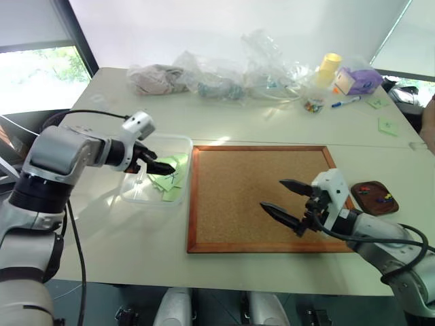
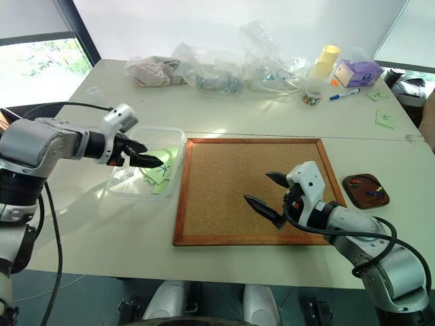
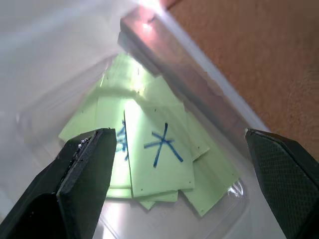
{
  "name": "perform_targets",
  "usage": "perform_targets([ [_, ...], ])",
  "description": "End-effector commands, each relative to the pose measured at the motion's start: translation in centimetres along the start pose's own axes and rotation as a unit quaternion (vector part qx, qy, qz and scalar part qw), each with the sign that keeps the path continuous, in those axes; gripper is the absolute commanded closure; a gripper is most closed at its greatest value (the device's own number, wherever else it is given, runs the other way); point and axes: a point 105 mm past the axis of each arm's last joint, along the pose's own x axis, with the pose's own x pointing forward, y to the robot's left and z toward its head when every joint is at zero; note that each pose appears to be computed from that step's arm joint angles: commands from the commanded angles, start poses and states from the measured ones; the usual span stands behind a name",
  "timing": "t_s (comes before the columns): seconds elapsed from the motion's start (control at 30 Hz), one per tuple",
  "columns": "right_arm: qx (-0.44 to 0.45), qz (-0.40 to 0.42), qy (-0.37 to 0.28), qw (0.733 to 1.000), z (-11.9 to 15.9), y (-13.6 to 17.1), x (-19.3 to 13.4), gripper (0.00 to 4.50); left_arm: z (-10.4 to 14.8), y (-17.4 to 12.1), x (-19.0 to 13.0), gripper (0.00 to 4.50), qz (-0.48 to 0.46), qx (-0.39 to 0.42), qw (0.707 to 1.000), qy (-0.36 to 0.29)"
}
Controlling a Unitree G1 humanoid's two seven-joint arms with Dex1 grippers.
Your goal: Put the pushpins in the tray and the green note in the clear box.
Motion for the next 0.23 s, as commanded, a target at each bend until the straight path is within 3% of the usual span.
perform_targets([
  [0.03, 0.003, -0.051, -0.049, 0.997, 2.0, -1.3, -1.9, 0.00, 4.6, -2.9, -1.4, 0.07, -0.067, 0.066, 0.987, -0.128],
  [0.1, 0.020, -0.095, -0.072, 0.993, 2.5, -2.5, -3.2, 0.00, 5.1, -5.4, -0.9, 0.07, -0.117, 0.080, 0.976, -0.163],
  [0.23, 0.044, -0.155, -0.095, 0.982, 2.5, -4.1, -5.2, 0.00, 3.9, -8.6, 1.6, 0.07, -0.165, 0.091, 0.966, -0.175],
])
